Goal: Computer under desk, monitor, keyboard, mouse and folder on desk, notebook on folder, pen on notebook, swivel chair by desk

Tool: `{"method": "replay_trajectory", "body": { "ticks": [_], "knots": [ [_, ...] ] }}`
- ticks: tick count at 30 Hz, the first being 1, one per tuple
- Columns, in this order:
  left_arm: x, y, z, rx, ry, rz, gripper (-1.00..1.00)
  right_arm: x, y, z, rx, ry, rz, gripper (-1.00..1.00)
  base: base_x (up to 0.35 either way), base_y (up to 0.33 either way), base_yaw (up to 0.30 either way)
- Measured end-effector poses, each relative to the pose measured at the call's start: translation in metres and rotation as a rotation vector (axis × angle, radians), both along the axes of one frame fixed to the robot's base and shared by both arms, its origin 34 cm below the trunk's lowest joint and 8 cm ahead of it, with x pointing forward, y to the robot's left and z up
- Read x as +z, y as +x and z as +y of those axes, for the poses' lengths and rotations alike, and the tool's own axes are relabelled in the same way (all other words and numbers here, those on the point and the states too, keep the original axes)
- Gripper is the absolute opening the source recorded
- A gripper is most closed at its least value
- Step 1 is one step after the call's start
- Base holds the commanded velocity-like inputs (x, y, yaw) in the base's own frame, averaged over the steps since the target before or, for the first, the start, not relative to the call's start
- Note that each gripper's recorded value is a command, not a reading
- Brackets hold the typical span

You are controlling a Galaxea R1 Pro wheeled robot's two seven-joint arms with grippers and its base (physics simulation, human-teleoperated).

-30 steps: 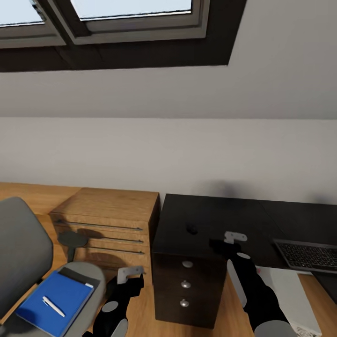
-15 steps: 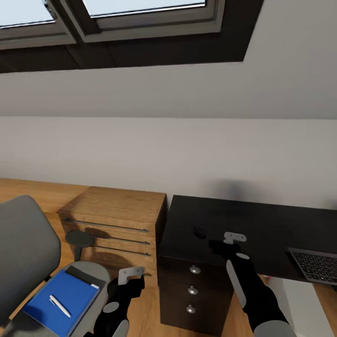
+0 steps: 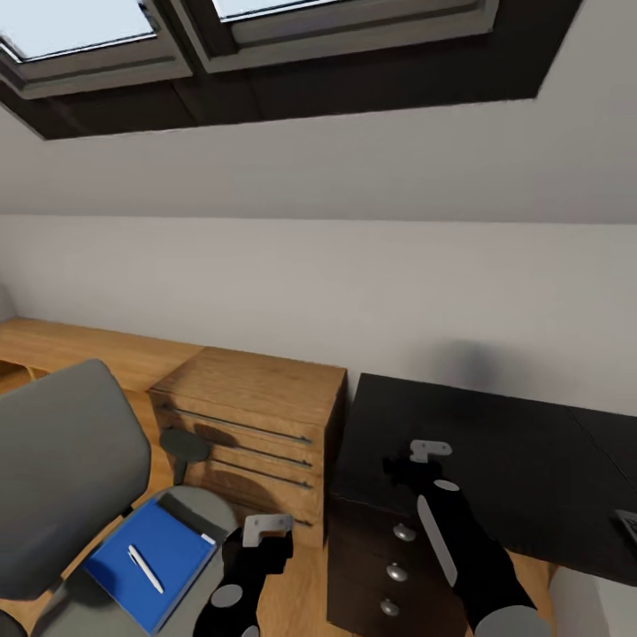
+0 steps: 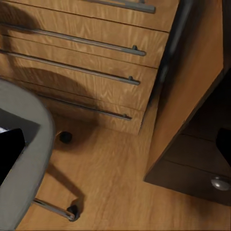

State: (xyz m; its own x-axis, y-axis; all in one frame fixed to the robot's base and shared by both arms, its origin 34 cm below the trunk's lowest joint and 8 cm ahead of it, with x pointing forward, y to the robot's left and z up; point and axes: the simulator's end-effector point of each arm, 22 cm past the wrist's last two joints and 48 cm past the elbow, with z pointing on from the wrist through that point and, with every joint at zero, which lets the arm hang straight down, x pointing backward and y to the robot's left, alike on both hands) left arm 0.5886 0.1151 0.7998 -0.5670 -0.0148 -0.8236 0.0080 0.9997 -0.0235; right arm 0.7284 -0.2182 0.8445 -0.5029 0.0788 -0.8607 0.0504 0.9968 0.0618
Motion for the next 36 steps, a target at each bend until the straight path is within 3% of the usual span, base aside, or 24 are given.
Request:
{"method": "replay_trajectory", "body": {
  "ticks": [11,18,24,29,36],
  "knots": [
    [-0.001,-0.002,-0.009,-0.018,-0.005,-0.002,1.00,-0.003,0.001,-0.011,-0.001,-0.023,0.001,1.00,0.053,0.000,0.117],
    [0.020,0.002,-0.011,-0.010,-0.026,-0.043,1.00,-0.003,0.002,-0.021,0.017,-0.060,-0.009,1.00,0.003,0.000,0.007],
    [0.024,-0.012,-0.024,-0.012,-0.044,-0.051,1.00,0.008,0.016,-0.034,0.041,-0.109,-0.045,1.00,0.000,0.000,0.000],
    [0.036,-0.005,-0.014,0.030,-0.048,-0.066,1.00,-0.002,0.007,-0.024,0.023,-0.062,-0.015,1.00,0.000,0.000,0.000],
    [0.048,0.001,0.004,0.088,-0.048,-0.086,1.00,-0.008,-0.003,-0.038,-0.017,-0.078,0.014,1.00,0.000,0.000,0.000]
  ]
}}
